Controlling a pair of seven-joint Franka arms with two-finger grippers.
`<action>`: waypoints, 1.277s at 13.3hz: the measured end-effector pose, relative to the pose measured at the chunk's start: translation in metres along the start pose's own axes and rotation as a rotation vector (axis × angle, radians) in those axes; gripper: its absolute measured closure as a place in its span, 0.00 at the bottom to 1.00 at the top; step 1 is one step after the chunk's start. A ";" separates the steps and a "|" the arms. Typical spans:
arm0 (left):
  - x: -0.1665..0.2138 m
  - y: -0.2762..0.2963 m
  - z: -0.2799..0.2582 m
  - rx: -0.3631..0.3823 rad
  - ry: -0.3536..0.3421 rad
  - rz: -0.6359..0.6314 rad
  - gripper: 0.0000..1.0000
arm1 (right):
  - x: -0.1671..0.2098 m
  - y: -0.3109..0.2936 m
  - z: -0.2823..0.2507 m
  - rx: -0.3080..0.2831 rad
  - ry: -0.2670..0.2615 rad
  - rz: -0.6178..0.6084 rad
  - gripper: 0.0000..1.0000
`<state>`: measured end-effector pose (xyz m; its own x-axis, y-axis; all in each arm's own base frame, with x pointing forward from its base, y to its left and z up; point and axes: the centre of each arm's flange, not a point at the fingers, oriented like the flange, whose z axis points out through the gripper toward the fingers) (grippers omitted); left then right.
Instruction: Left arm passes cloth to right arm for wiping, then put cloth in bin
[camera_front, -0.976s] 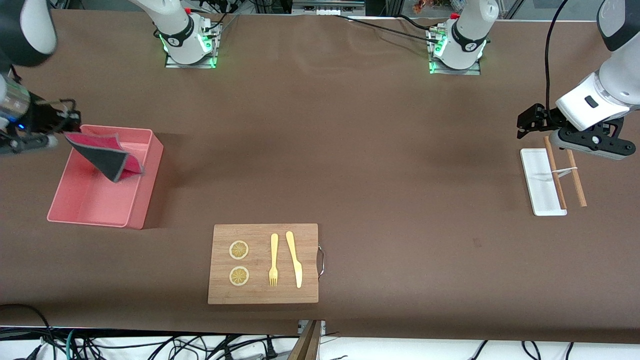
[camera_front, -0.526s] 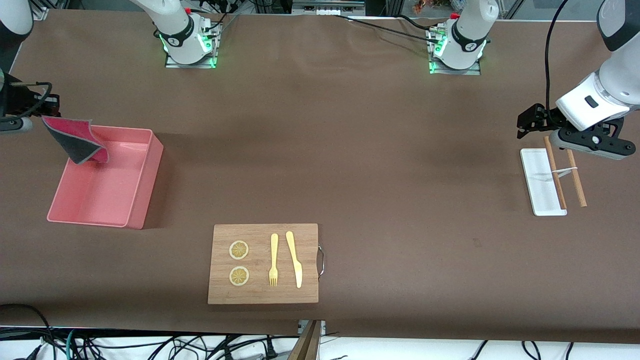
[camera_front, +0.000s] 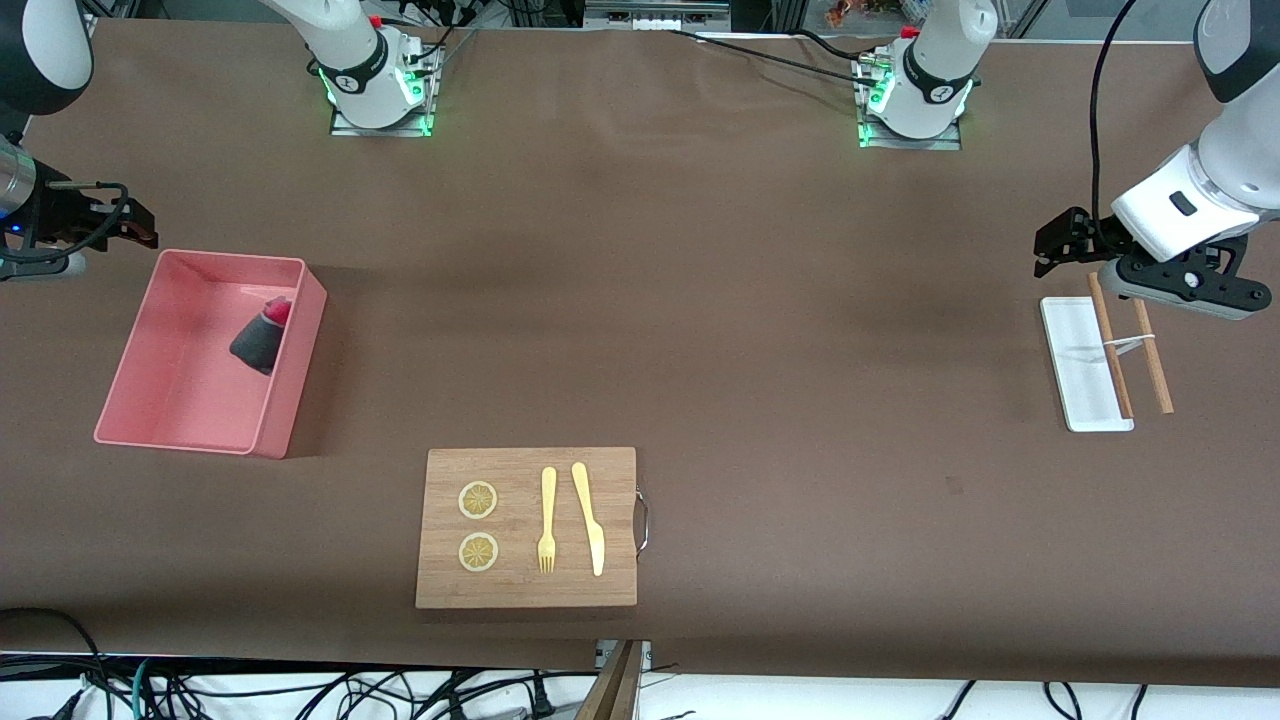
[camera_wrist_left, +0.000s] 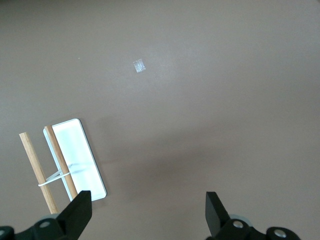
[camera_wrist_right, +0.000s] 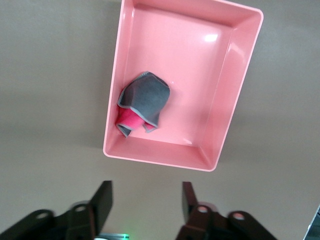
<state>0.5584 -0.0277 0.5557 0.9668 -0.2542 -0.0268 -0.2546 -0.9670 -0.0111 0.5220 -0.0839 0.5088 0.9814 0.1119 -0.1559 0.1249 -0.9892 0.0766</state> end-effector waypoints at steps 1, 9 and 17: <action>0.000 0.000 0.000 0.000 0.000 0.000 0.00 | 0.000 -0.008 -0.008 -0.003 0.015 -0.013 0.19; 0.000 0.000 -0.002 0.001 0.005 0.000 0.00 | -0.005 -0.087 -0.083 0.143 0.119 -0.027 0.00; 0.001 0.000 -0.002 0.001 0.004 0.000 0.00 | -0.006 -0.090 -0.075 0.155 0.083 -0.014 0.00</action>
<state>0.5591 -0.0280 0.5575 0.9668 -0.2547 -0.0228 -0.2550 -0.9669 -0.0120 0.5153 0.0114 0.5770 0.9892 0.1269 -0.0738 0.1211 -0.9895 -0.0791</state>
